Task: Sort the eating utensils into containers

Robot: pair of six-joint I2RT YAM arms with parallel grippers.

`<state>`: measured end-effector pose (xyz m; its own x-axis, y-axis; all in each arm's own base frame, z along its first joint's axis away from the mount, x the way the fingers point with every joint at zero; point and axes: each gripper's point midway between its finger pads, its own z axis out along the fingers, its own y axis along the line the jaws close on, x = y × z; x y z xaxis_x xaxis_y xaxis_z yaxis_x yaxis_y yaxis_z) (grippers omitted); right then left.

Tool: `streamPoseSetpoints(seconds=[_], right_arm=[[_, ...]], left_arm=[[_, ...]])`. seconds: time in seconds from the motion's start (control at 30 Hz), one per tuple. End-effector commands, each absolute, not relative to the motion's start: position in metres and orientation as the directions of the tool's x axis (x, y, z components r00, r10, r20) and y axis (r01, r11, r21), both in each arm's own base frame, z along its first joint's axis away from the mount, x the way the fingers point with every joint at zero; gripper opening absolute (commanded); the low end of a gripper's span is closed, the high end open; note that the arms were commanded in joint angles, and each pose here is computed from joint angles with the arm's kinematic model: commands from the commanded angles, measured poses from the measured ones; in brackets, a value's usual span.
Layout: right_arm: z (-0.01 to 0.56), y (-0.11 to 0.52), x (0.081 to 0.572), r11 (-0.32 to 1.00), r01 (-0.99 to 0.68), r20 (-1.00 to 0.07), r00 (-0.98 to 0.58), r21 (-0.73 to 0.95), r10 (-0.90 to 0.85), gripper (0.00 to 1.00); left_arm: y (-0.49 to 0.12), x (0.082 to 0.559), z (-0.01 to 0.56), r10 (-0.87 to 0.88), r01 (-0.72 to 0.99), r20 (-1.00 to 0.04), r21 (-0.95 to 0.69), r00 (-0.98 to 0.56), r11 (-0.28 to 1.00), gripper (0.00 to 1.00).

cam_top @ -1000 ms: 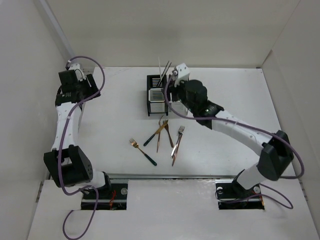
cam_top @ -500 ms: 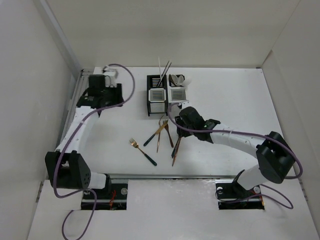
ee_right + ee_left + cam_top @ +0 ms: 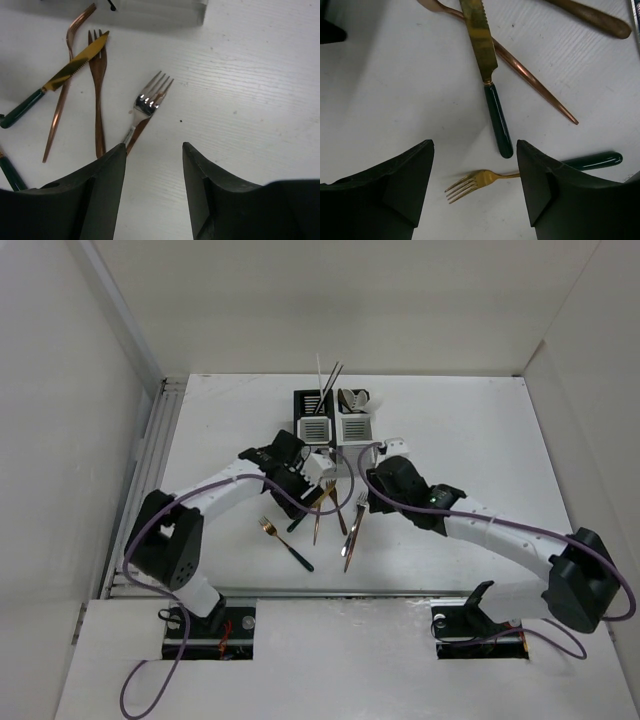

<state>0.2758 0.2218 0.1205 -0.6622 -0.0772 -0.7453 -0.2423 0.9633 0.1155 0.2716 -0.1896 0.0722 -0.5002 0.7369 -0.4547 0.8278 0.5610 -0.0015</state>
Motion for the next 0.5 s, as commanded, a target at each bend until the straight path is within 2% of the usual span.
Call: streamPoseSetpoints(seconds=[0.0,0.17,0.23,0.37,0.47], right_arm=[[0.126,0.204,0.269,0.978,-0.189,-0.758,-0.65,0.092,-0.054,0.55],[0.123,0.192,0.263,0.984,-0.158,-0.758,-0.651,0.082,-0.041,0.55],[0.123,0.189,0.262,0.985,-0.152,-0.762,-0.647,0.078,-0.039,0.55],[0.126,0.189,0.262,0.985,-0.146,-0.765,-0.643,0.091,-0.025,0.55],[0.126,0.188,0.263,0.986,-0.14,-0.768,-0.64,0.086,-0.024,0.55]], left_arm=[[-0.21,0.268,0.066,0.781,0.881,-0.449,-0.031,-0.435,0.472,0.64],[-0.214,0.269,0.04,0.813,0.889,-0.405,0.004,-0.418,0.459,0.6],[-0.221,0.272,0.037,0.807,0.888,-0.418,0.007,-0.416,0.461,0.59],[-0.225,0.263,0.024,0.809,0.887,-0.395,-0.034,-0.435,0.461,0.51],[-0.221,0.261,0.013,0.813,0.877,-0.363,-0.026,-0.456,0.48,0.39]])
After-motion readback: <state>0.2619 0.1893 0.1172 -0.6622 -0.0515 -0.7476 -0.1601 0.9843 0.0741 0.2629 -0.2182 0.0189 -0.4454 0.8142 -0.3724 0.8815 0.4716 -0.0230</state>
